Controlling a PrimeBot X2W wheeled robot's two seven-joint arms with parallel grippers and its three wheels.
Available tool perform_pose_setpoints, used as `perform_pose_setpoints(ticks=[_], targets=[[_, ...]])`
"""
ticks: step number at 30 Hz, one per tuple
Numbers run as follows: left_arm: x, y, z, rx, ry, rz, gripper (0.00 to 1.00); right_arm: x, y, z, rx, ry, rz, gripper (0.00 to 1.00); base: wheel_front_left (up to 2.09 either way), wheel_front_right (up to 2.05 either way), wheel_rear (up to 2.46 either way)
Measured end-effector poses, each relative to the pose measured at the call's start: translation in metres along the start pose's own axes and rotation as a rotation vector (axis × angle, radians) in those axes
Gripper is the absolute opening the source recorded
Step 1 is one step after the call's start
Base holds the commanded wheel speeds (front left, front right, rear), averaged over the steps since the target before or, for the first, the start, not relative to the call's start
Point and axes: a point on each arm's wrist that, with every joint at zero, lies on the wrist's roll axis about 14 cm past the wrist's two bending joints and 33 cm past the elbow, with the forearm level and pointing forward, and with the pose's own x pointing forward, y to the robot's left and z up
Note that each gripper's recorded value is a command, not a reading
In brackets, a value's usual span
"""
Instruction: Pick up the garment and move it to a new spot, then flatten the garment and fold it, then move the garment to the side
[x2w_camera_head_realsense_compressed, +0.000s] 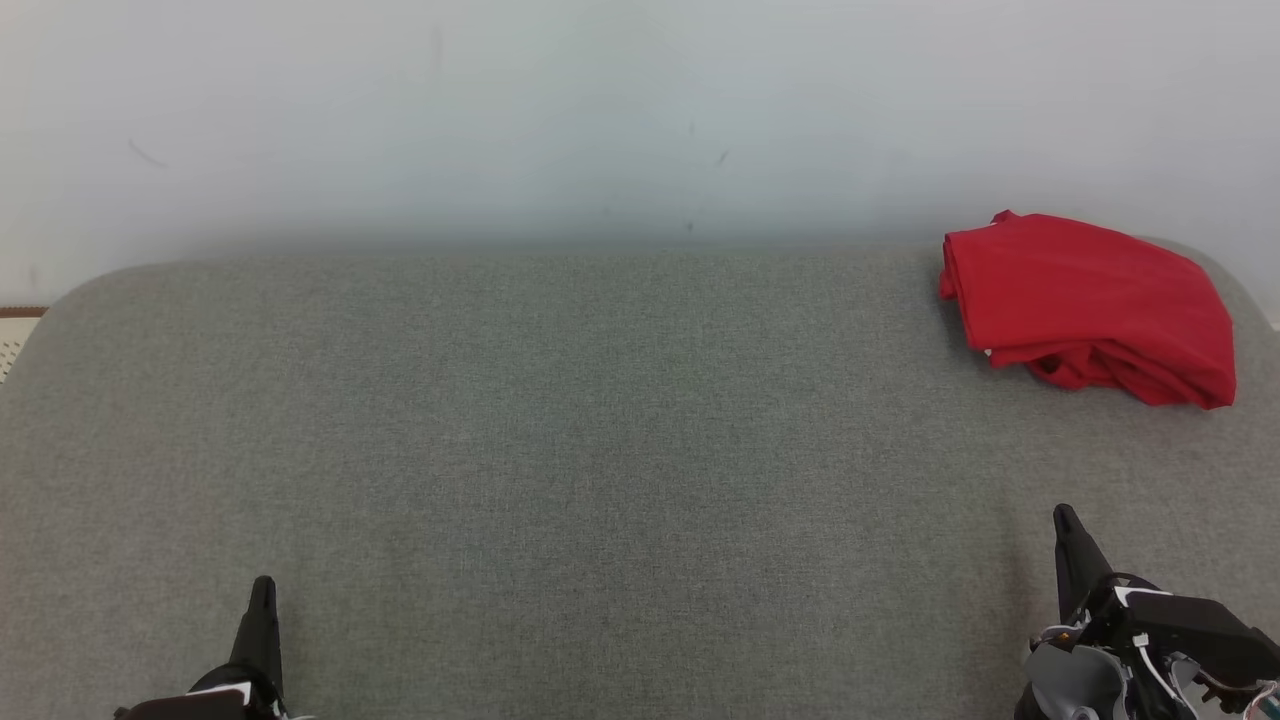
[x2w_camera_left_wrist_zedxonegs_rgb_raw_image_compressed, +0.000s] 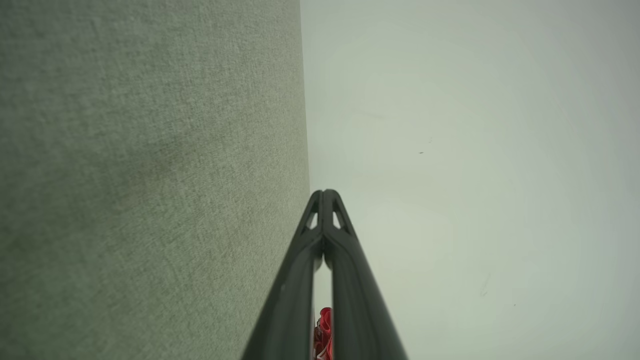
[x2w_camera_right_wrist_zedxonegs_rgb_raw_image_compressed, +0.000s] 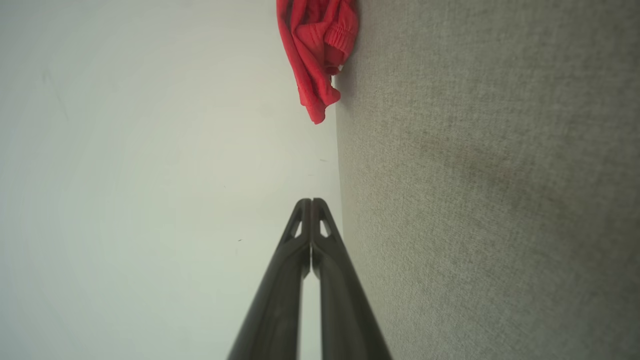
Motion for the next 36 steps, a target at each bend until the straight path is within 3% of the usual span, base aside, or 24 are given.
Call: perform_pose_setpoints(ticks=[6,36], targets=[[0.0002,0.0011,-0.0001,-0.032,0.003,0.0,0.0,0.0009,-0.0002,0.001,0.042,-0.002,0.002,0.0,0.0,0.0,0.0],[0.0005,0.0006,-0.0001,-0.032,0.003,-0.001,0.0,0.001,0.0001,0.001,0.046,-0.002,0.003,0.0,0.0,0.0,0.0]])
